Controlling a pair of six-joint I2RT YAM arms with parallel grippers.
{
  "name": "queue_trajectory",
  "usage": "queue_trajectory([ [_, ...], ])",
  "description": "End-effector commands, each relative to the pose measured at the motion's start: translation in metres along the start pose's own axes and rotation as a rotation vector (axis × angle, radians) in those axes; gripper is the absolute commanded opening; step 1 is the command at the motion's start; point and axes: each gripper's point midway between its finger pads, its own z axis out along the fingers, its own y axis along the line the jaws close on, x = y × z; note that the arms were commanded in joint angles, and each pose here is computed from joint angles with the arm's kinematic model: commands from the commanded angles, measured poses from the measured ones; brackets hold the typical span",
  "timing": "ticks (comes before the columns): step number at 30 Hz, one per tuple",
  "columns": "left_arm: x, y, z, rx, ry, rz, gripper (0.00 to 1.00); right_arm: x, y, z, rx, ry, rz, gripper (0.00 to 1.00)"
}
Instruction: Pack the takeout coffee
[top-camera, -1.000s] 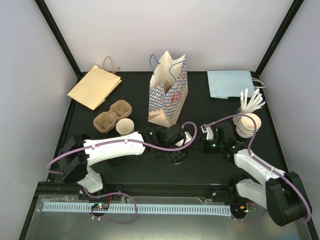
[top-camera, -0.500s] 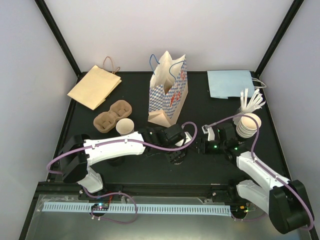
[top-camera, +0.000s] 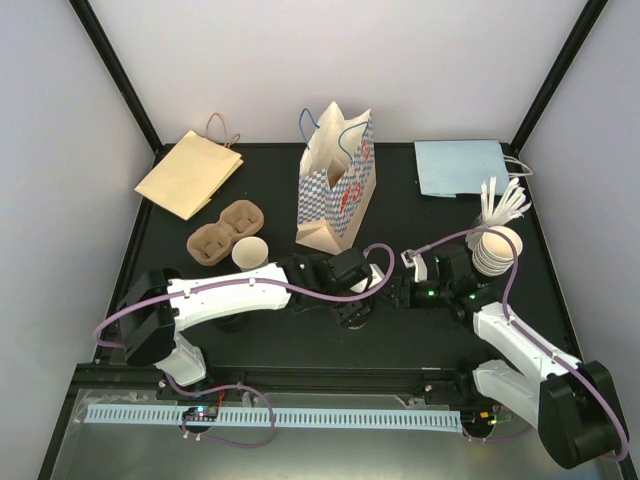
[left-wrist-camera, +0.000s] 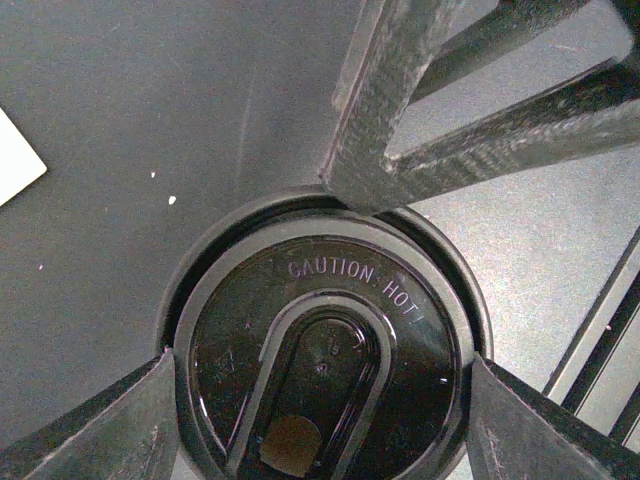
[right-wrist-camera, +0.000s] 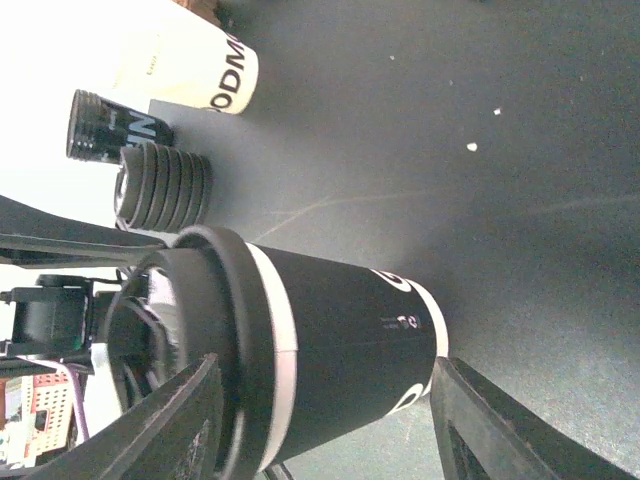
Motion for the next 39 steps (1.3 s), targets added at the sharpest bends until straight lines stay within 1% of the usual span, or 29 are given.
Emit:
queue_trajectory([
  [1,0.019,-0.009,0.011,0.048,0.097,0.01,0.67,0.015,-0.008,0.008,-0.011,0.061,0.01,0.59],
  [5,0.019,-0.011,0.011,0.057,0.1,0.01,0.67,0.023,-0.027,0.013,0.055,0.093,0.048,0.59],
  [8,0.019,-0.011,0.011,0.055,0.102,0.007,0.67,0.024,-0.043,0.013,0.143,0.088,0.08,0.59],
  [10,0.019,-0.01,0.01,0.052,0.1,0.003,0.67,0.024,-0.048,0.012,0.167,0.085,0.088,0.59],
  [12,0.016,-0.009,0.008,0.045,0.091,-0.002,0.68,0.021,-0.039,0.01,0.136,0.073,0.068,0.6],
  [14,0.013,-0.008,0.005,0.04,0.077,-0.008,0.73,0.015,-0.03,0.006,0.113,0.048,0.038,0.63],
  [20,-0.009,-0.004,-0.016,0.015,0.001,-0.032,0.86,-0.005,-0.001,-0.008,0.077,-0.013,-0.058,0.65],
  [24,-0.024,-0.004,-0.031,0.015,-0.046,-0.035,0.88,-0.007,0.003,-0.008,0.063,0.005,-0.069,0.65],
  [28,-0.03,-0.005,-0.038,0.018,-0.062,-0.032,0.88,-0.012,0.01,-0.011,0.055,-0.006,-0.092,0.65],
  [34,-0.03,-0.006,-0.038,0.022,-0.058,-0.035,0.98,-0.02,0.017,-0.019,0.073,-0.027,-0.126,0.66],
  [39,-0.037,-0.005,-0.05,0.023,-0.093,-0.047,0.99,-0.022,0.018,-0.022,0.093,-0.03,-0.133,0.67],
])
